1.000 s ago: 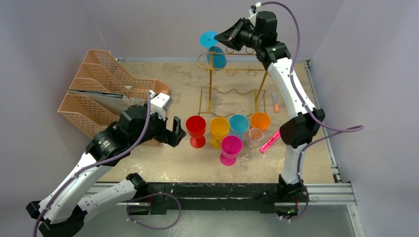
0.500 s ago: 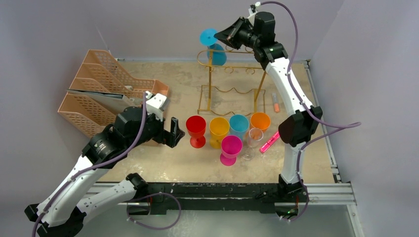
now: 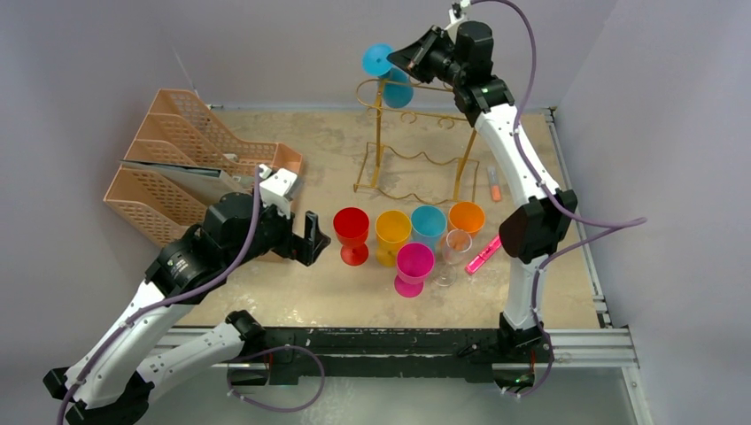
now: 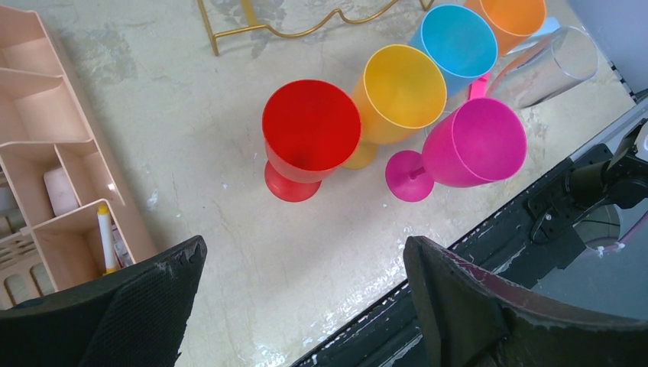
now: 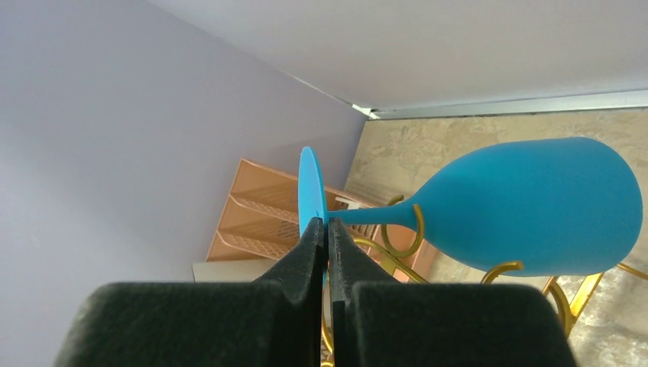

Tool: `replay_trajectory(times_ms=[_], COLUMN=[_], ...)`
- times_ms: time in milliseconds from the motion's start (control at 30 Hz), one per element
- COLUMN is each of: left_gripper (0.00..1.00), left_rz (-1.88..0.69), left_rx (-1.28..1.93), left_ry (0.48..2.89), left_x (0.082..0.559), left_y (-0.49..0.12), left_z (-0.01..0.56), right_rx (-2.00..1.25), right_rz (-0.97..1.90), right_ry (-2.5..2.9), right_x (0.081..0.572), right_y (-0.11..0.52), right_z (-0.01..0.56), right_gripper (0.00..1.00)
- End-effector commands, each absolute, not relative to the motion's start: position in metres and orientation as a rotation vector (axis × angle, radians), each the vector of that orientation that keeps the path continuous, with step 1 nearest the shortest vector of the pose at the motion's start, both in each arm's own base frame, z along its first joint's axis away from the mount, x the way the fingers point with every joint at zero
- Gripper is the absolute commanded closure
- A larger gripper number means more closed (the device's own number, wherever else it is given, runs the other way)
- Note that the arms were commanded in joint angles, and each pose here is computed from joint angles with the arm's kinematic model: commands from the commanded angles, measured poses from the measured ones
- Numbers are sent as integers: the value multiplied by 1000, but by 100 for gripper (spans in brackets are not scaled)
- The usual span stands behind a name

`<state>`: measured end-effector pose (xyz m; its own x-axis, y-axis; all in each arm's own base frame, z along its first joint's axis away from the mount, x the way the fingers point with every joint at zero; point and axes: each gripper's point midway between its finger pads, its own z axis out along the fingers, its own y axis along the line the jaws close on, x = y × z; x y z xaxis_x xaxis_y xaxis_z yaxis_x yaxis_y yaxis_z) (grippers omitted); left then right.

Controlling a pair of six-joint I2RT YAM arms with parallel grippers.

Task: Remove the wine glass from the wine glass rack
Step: Pick up the wine glass from the wine rack.

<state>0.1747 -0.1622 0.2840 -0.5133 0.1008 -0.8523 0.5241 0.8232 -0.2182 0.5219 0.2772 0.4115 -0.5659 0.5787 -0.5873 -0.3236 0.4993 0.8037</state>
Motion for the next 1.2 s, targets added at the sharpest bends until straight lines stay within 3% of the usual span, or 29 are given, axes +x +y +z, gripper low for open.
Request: replay_trajectory(times_ms=[0,867,1167], left_gripper=[0,0,0], left_rz=[-576,-626,-627], left_rx=[439,443,440], left_ry=[2039,2032,2031], left_x=[176,176,173], left_y=[-161,-170,-167], left_z=[290,300,300], right_rx=[182,303,7], right_rz=[1168,1007,1074], right_ry=[1667,1573,1514], right_x=[516,539,499], right_y=[263,237,256], right_z=[456,455,501], right_gripper=[100,100,100])
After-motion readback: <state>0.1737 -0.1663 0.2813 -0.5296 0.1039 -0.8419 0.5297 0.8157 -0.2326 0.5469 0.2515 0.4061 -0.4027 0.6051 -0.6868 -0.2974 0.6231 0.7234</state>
